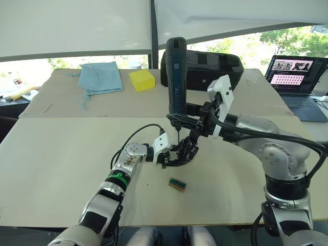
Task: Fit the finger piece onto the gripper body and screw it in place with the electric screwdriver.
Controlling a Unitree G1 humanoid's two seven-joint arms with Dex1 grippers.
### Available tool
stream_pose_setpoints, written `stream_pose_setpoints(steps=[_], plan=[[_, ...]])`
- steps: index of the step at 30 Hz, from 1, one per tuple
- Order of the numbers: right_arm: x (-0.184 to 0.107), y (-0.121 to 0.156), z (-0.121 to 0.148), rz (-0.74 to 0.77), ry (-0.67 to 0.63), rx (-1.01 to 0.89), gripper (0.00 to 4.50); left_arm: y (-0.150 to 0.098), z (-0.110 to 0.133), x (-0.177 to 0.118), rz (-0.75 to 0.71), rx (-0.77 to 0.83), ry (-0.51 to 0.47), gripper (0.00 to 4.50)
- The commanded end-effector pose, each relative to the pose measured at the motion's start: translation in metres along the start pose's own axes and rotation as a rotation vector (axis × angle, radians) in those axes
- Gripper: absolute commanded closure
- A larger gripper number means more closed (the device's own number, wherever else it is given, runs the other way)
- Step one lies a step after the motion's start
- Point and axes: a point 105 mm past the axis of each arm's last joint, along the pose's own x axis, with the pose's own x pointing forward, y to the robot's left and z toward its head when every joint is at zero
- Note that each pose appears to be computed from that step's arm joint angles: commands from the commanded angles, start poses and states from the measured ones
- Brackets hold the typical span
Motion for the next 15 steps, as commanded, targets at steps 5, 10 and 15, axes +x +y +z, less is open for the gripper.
stream_pose_setpoints(steps=[5, 10, 15], plan=[[-0.0041, 0.0055, 0.0195, 0.009, -0.081, -0.092, 2.58, 0.0049, 0.0083, 0.002, 0.009, 0.022, -0.012, 2.22], [-0.0049, 0.0051, 0.0156, 0.009, -0.074, -0.095, 2.58, 0.0053, 0.0083, 0.0016, 0.009, 0.023, -0.011, 2.22], [-0.0053, 0.0057, 0.0139, 0.009, -0.078, -0.105, 2.58, 0.0061, 0.0088, 0.0011, 0.01, 0.025, -0.01, 2.22]])
